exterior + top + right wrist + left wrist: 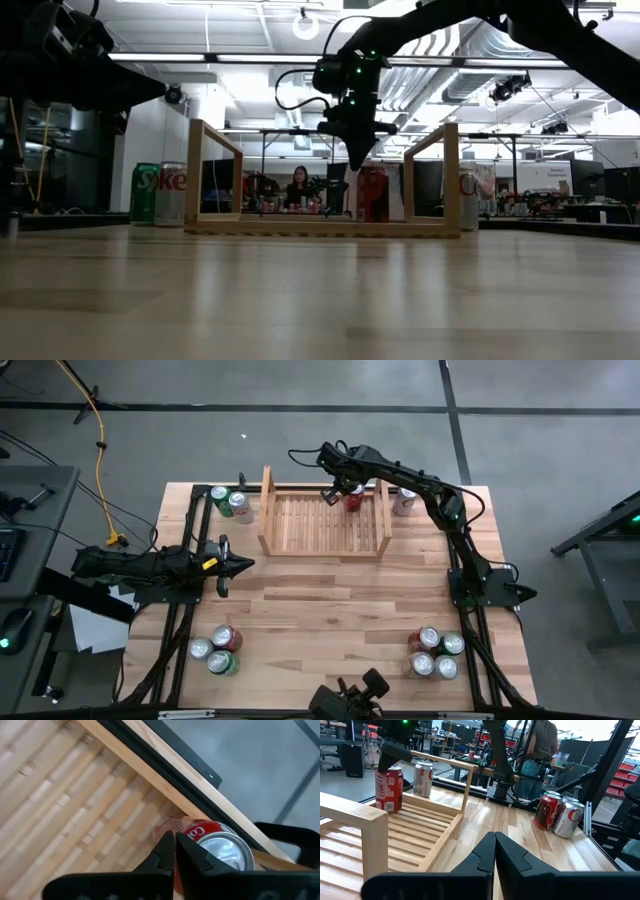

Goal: Place canned beverage on shelf
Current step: Put the top red soda can on the shelf

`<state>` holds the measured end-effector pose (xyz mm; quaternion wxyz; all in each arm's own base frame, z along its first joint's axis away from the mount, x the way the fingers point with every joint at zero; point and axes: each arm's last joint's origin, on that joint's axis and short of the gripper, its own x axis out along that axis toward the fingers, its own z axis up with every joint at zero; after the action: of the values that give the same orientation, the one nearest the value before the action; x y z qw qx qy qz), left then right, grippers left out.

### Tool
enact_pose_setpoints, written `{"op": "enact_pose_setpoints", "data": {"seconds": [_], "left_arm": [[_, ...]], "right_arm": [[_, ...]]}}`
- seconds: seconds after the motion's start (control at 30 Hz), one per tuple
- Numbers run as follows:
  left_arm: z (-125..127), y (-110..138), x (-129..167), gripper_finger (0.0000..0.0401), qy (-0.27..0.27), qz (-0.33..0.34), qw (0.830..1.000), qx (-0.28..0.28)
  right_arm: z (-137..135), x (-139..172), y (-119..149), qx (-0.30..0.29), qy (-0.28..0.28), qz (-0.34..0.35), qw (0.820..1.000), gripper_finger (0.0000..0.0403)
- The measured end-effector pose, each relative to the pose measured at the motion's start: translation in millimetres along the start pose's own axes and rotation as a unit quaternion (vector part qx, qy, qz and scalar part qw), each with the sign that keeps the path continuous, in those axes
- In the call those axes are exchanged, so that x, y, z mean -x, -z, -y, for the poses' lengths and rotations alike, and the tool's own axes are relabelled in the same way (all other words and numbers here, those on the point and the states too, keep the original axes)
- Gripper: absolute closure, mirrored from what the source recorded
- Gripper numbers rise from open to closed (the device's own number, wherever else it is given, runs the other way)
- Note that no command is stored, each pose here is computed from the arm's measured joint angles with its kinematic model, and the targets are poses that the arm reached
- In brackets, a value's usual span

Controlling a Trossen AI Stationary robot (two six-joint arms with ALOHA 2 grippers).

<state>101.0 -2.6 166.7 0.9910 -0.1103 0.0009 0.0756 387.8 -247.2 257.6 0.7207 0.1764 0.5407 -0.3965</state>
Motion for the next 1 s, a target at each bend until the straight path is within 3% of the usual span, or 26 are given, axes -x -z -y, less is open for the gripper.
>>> {"op": "enact_pose_setpoints", "data": {"seconds": [0.57,0.83,1.0], "left_arm": [[0.0,0.0,0.0,0.0398,0.0,0.0,1.0,0.0],[0.0,0.0,0.0,0.0398,0.0,0.0,1.0,0.0],[0.0,0.0,0.0,0.0398,0.0,0.0,1.0,0.0]], "right_arm": [[9.0,-0.4,8.6,0.002,0.059,-0.04,0.997,0.0403],[8.6,-0.5,7.7,-0.012,0.058,-0.034,0.998,0.0403],[5.5,-0.8,3.4,-0.034,0.024,-0.018,0.999,0.0403]]}}
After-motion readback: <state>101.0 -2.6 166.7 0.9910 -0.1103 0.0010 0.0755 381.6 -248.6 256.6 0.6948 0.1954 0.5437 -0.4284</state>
